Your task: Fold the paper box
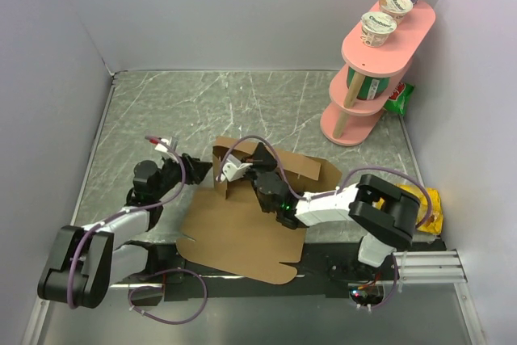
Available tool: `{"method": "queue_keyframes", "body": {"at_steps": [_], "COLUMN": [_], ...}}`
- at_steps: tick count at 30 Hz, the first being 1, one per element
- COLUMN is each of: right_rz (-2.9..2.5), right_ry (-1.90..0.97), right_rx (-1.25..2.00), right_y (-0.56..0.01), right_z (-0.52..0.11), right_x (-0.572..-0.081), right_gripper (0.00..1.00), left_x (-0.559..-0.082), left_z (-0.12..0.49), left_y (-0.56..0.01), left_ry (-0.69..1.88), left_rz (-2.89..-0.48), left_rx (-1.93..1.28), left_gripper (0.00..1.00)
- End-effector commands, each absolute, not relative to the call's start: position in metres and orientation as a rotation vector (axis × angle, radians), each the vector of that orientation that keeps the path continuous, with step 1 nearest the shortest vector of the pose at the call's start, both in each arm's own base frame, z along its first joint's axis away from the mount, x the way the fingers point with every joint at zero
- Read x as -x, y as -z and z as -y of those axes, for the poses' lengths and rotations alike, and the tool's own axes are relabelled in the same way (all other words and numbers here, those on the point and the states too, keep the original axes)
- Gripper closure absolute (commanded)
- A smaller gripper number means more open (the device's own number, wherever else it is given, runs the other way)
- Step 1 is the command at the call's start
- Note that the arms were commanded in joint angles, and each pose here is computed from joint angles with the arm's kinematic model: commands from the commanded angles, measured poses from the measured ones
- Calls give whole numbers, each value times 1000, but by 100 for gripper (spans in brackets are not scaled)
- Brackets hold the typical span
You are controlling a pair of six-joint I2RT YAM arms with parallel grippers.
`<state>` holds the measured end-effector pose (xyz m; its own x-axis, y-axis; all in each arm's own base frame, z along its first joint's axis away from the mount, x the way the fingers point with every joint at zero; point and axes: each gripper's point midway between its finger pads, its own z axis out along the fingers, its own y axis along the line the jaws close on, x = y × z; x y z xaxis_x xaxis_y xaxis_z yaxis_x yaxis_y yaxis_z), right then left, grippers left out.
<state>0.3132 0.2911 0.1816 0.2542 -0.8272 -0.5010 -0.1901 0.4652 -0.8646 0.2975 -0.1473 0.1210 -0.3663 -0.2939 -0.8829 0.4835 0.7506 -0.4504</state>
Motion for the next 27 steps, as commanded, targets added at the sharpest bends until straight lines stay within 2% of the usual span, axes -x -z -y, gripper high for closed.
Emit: {"method": "queue_keyframes", "body": {"at_steps": [1,9,27], "right_rz": [-1325,-1184,-1184], "right_ry": [691,808,757], "right_rx": [1080,933,970], "right_y": [-133,-159,-148], "right_z": [-269,-262,-267], "right_x": [-307,-304,-294], "right_gripper": [100,100,100], "left_x": [-280,-264,-293], "left_z": [159,168,190], "left_y": [-130,-139,-151], "left_ry": [866,867,801], "left_rz": [-1707,-1646,-1551], "left_rx": [-249,-334,-442], "left_gripper": [34,28,34]}}
